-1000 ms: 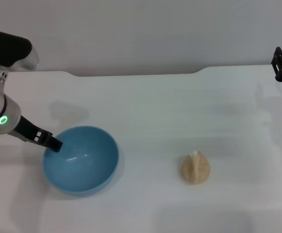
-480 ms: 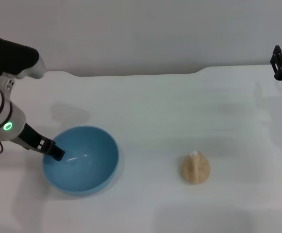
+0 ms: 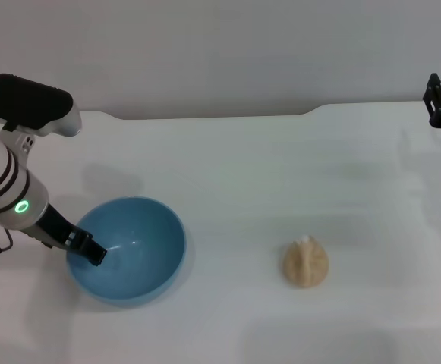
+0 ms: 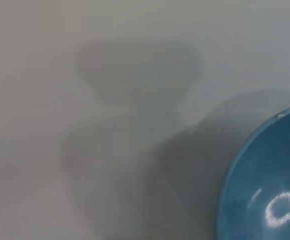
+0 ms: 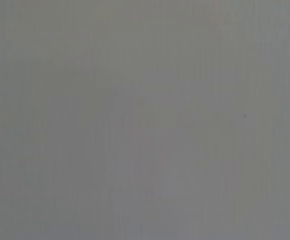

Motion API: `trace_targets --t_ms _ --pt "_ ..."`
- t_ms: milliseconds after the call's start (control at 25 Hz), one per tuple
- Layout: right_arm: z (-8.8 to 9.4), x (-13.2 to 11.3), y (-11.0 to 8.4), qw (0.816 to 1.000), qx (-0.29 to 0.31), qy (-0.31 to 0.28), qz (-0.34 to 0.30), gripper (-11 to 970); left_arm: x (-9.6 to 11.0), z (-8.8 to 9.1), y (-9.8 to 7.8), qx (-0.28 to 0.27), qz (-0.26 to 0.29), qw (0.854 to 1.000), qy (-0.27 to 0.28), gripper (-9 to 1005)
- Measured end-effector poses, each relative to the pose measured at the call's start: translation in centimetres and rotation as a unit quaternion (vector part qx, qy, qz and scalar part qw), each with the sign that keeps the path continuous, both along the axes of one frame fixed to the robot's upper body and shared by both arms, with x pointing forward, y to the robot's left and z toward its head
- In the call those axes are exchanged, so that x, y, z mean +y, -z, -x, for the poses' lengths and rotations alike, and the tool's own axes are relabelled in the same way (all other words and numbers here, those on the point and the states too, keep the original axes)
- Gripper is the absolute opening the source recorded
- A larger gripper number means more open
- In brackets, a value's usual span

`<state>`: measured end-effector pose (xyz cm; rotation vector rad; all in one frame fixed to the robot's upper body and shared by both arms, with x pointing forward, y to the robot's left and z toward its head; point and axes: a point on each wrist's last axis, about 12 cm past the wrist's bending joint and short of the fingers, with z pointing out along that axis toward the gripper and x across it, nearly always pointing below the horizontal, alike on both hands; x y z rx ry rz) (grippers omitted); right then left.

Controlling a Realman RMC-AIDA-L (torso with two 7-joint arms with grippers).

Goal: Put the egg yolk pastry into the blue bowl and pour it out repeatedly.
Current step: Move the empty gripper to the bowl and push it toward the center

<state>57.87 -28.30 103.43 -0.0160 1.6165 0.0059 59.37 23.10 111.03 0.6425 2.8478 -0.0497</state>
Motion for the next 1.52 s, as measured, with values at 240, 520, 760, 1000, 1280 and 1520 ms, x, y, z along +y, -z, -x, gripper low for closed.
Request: trace_targets --t_ms 240,520,760,1000,1280,1520 --pt "0.1 -0.1 0.1 1.000 0.001 0.002 -0.001 504 -0.2 0.1 0.0 0.005 0.010 1.000 0.008 774" --pt "0.2 0.0 0.1 1.000 0.002 -0.001 0.001 503 -0.6 0.0 0.0 0.007 0.014 1.000 0.016 634" --pt "0.2 0.0 0.2 1.000 0.003 -0.003 0.003 503 -0.8 -0.1 -0.2 0.006 0.014 1.000 0.022 383" --pt "0.2 0.1 0.2 1.000 0.002 -0.004 0.002 505 -1.0 -0.1 -0.3 0.007 0.014 1.000 0.025 142" --pt "-0.3 1.1 -0.8 0.999 -0.019 -0.014 -0.031 504 -0.8 -0.2 -0.4 0.006 0.015 1.000 0.022 62" --pt "-2.2 3.2 -3.0 0.993 -0.019 -0.058 -0.102 505 -1.0 -0.8 -1.3 -0.002 0.019 1.000 0.021 28"
